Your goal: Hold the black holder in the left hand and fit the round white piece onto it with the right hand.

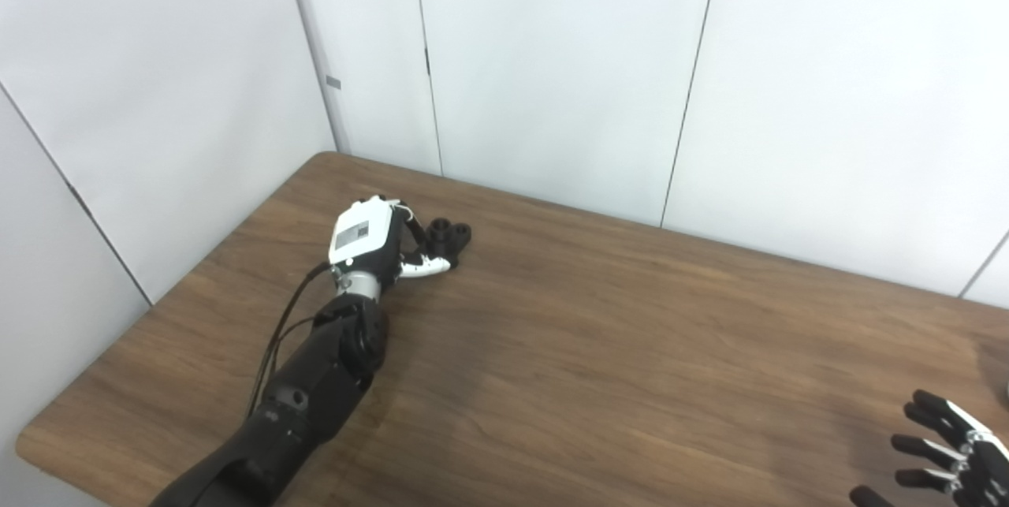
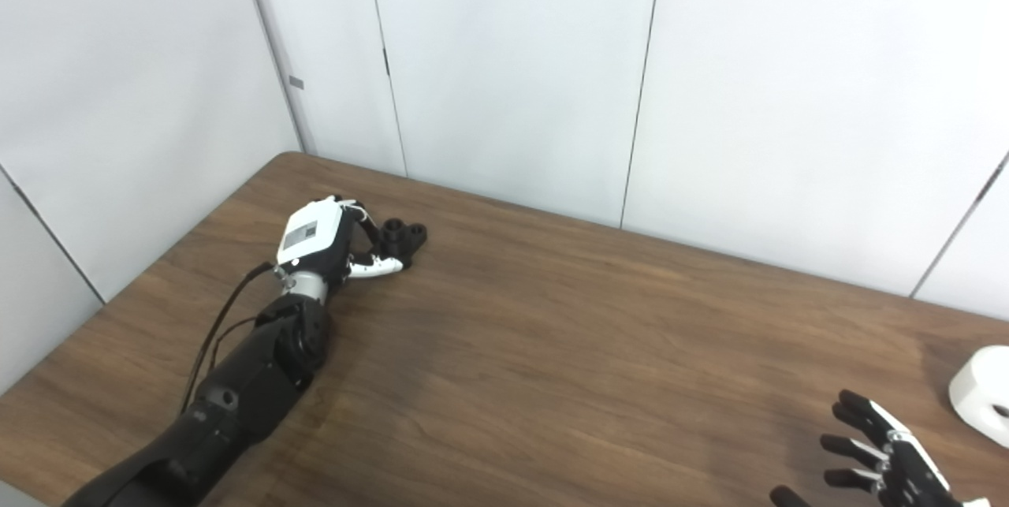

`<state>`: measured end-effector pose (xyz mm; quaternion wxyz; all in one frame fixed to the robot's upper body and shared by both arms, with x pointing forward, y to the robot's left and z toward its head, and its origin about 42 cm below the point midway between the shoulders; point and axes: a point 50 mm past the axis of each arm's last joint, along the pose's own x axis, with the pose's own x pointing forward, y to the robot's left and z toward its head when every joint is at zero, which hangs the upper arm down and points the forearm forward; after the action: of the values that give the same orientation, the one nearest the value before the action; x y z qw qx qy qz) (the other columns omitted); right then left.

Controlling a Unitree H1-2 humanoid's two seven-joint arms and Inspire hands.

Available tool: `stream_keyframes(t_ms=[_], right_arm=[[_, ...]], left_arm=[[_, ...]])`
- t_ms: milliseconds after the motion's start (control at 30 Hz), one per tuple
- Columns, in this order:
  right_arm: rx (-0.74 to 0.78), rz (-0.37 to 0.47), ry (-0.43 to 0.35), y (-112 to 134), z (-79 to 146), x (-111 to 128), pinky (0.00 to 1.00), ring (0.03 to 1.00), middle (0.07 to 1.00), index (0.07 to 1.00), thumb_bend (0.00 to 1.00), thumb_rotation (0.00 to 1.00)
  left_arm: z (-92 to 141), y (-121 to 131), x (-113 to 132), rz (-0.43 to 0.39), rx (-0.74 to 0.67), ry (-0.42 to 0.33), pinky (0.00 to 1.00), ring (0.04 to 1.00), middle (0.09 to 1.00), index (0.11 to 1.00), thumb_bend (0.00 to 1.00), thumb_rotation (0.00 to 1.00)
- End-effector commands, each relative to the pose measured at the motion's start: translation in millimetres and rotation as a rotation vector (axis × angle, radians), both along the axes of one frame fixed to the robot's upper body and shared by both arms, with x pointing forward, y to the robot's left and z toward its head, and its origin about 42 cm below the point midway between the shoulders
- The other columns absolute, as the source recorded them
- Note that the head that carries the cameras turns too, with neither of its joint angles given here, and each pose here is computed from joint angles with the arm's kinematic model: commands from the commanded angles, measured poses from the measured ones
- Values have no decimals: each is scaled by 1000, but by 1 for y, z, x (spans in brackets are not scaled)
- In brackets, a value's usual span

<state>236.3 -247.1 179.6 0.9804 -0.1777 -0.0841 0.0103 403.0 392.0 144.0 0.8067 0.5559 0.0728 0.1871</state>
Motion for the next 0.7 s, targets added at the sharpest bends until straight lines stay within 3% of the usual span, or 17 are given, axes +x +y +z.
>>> stream_keyframes(t_ms=[0, 267, 400, 667], right_arm=[[-1, 16, -73, 3, 15, 4, 588, 720, 820, 832, 418, 0], [-4, 17, -78, 6, 16, 5, 579, 717, 818, 831, 407, 0], [-1, 17, -75, 9, 16, 6, 580, 726, 823, 833, 414, 0], [30, 25, -78, 13, 16, 11, 600, 729, 831, 847, 422, 0]], left_arm=[[-6, 1, -3, -6, 18, 15, 1000, 943, 849, 485, 522, 52], [-11, -5, -9, -64, -16, 11, 1000, 931, 857, 485, 523, 51], [-10, -18, -15, -163, -40, 27, 1000, 941, 875, 485, 523, 54], [-13, -58, -27, -467, -182, 88, 1000, 1000, 926, 484, 524, 56]])
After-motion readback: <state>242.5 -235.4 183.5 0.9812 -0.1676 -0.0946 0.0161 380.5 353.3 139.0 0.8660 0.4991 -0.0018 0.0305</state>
